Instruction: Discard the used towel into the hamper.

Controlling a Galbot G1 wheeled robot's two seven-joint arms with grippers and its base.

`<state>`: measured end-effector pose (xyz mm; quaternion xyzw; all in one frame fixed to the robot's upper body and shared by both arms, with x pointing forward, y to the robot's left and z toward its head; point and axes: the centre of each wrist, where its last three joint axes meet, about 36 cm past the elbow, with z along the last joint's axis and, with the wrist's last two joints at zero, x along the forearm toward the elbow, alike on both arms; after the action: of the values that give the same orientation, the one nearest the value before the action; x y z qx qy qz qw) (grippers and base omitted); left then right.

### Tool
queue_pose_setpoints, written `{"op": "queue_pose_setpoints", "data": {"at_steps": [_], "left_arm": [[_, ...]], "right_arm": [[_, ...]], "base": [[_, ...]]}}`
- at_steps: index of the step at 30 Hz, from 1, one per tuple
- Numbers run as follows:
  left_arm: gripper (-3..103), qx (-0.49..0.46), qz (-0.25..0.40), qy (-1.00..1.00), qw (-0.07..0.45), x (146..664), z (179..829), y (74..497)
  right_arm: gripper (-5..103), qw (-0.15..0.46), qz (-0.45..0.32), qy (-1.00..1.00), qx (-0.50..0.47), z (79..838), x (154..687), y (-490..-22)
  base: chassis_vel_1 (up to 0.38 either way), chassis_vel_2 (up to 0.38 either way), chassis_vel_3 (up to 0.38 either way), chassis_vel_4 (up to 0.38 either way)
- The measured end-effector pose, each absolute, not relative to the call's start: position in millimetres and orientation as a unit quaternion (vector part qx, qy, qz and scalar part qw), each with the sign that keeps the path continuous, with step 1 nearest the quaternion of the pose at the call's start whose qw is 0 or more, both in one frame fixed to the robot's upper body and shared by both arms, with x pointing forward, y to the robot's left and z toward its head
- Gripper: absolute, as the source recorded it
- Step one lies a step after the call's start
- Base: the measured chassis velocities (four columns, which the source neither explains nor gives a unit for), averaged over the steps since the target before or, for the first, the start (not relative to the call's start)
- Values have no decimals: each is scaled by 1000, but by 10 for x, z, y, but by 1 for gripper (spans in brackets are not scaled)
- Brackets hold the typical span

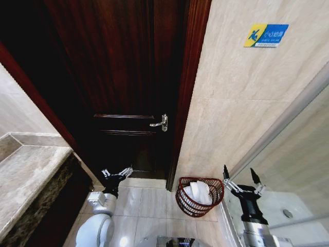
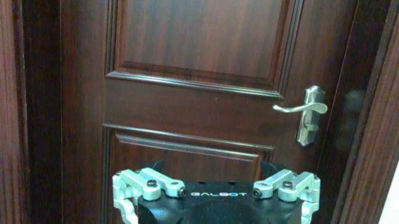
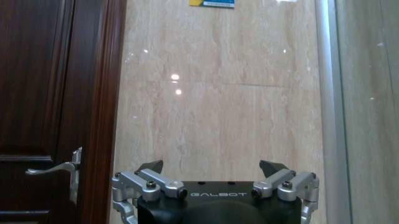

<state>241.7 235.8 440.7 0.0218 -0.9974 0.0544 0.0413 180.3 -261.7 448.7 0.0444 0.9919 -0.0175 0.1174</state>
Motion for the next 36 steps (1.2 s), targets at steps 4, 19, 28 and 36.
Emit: {"op": "queue_pose_setpoints", "data": {"at_steps": [4, 19, 28, 36], "left_arm": [[100, 22, 54, -997, 41, 2417, 4407, 2358], [100, 22, 54, -997, 41, 2417, 4407, 2358], [100, 22, 54, -997, 41, 2417, 4407, 2358], [100, 22, 54, -997, 41, 2417, 4407, 2358]], "right_arm": [[100, 122, -14, 991, 46, 4591, 1819, -2583], [100, 145, -30, 988, 47, 4703, 1908, -2666], [100, 158, -28, 986, 42, 4725, 1963, -2669], [100, 160, -31, 986, 41, 4740, 1967, -2692]], "base": [[0, 0, 0, 0], [0, 0, 0, 0], [0, 0, 0, 0], [6, -7, -4, 7]]}}
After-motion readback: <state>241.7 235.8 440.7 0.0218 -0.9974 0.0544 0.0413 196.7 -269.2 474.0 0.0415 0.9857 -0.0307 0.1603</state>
